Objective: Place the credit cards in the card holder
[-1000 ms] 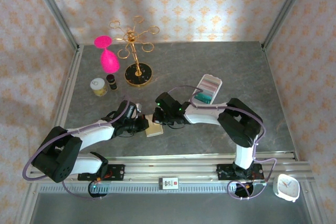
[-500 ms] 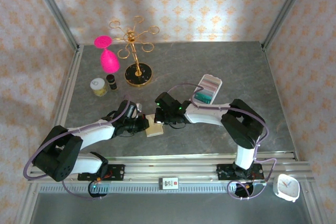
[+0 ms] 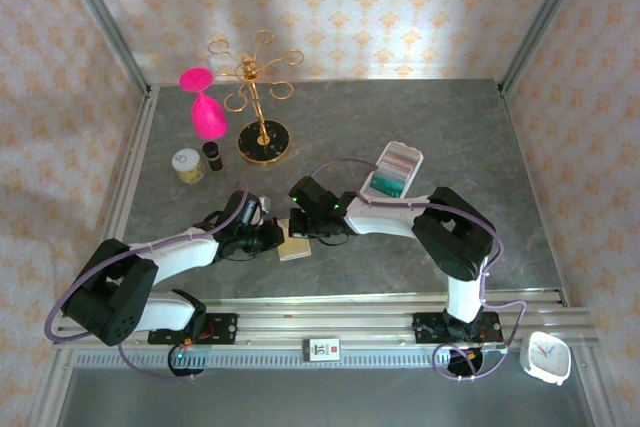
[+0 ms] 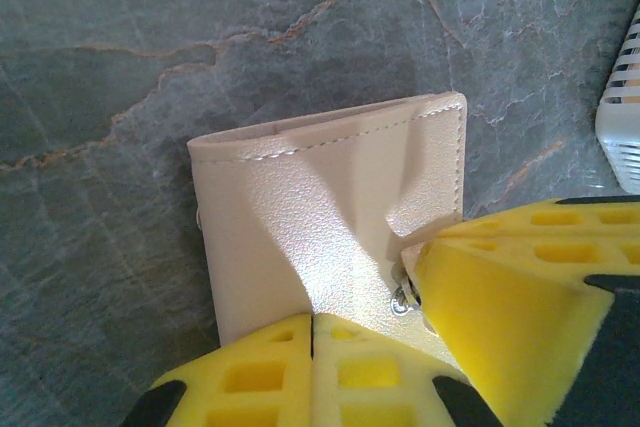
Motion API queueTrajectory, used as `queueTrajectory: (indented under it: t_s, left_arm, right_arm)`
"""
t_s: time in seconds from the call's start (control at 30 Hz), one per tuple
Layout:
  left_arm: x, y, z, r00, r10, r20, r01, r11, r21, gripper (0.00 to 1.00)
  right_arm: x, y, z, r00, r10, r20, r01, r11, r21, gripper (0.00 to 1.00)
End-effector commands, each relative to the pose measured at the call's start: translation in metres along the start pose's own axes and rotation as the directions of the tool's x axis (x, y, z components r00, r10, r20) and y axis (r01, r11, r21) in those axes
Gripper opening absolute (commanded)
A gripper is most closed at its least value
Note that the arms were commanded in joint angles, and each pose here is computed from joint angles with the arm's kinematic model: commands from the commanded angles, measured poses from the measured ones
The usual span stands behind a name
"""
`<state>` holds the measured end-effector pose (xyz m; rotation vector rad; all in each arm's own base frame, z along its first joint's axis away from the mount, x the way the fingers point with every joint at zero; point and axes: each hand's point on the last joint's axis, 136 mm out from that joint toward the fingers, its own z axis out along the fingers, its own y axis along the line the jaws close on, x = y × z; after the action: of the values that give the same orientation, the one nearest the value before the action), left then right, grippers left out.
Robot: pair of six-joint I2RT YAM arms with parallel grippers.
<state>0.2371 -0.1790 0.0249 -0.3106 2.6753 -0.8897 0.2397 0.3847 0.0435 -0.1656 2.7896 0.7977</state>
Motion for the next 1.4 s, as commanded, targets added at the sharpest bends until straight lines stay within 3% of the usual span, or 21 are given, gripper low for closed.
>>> queueTrajectory:
  t_s: [0.0,0.2,0.87,1.17,1.37]
  left_arm:
    - [0.005,0.012,0.004,1.0,-0.007,-0.026,0.006,0.999,-0.049,0.03]
    - [0.006,0.013,0.005,1.0,-0.013,-0.025,0.011,0.999,-0.048,0.03]
    - [0.006,0.013,0.005,1.0,-0.017,-0.022,0.016,0.999,-0.046,0.03]
    - [0.003,0.012,0.005,1.0,-0.029,-0.012,0.028,0.999,-0.045,0.02]
    - [0.0,0.011,0.004,0.999,-0.044,0.005,0.044,0.998,-0.042,0.01]
  right_arm:
    - [0.023,-0.018,0.003,0.997,-0.036,-0.073,0.043,0.995,0.086,0.0]
    - [0.028,-0.008,0.002,0.994,-0.049,-0.093,0.051,0.998,0.02,0.0]
    - [0.04,-0.013,0.009,0.989,-0.068,-0.133,0.072,0.997,0.023,0.0]
    - [0.091,-0.056,0.024,0.959,-0.102,-0.266,0.154,0.971,0.185,0.0]
    - [0.104,-0.094,0.018,0.96,-0.051,-0.274,0.138,0.941,0.31,0.0]
